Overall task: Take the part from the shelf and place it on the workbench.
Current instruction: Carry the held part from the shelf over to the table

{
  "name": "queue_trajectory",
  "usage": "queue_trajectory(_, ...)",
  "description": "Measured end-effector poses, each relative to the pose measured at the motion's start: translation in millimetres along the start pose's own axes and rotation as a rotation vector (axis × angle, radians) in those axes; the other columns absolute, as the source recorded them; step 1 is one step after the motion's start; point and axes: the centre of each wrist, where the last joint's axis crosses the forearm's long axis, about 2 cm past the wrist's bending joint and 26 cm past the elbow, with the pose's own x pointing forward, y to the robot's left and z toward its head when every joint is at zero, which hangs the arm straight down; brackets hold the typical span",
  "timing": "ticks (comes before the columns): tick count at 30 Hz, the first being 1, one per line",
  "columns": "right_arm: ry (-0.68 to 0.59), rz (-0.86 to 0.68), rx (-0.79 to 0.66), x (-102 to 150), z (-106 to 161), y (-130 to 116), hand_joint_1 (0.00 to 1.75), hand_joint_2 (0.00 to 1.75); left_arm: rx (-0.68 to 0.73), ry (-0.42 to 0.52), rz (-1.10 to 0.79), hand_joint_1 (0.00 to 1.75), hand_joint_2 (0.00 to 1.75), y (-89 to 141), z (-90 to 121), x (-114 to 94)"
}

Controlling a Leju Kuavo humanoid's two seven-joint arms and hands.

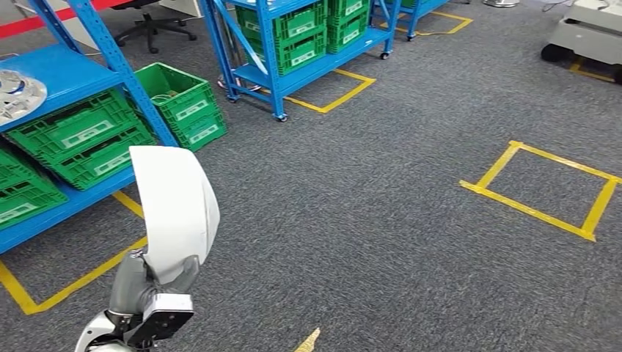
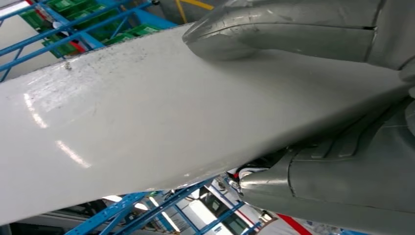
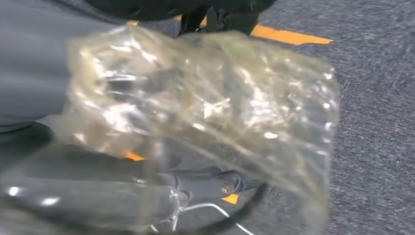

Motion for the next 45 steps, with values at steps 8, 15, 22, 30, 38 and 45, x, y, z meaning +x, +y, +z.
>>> queue_trajectory(8,-0.020,0.018,-0.002,3,-2,-1,0.00,0.00,0.008,0.013,0.014,1.75,1.75,2,1,-1)
queue_trajectory(15,-0.020,0.004,-0.018,4,-3,4,0.00,0.00,0.018,0.014,0.012,1.75,1.75,5,1,-3)
queue_trajectory(22,-0.006,-0.020,-0.009,4,0,18,0.00,0.00,0.018,0.015,0.010,1.75,1.75,8,3,-5)
queue_trajectory(30,-0.006,-0.042,0.003,4,3,25,0.00,0.00,0.003,0.008,0.028,1.75,1.75,10,3,-6)
queue_trajectory(38,-0.002,-0.050,-0.007,6,4,19,0.00,0.00,-0.010,0.008,0.035,1.75,1.75,11,4,-7)
queue_trajectory(45,-0.004,-0.063,-0.013,7,5,21,0.00,0.00,-0.011,0.000,0.034,1.75,1.75,11,2,-7)
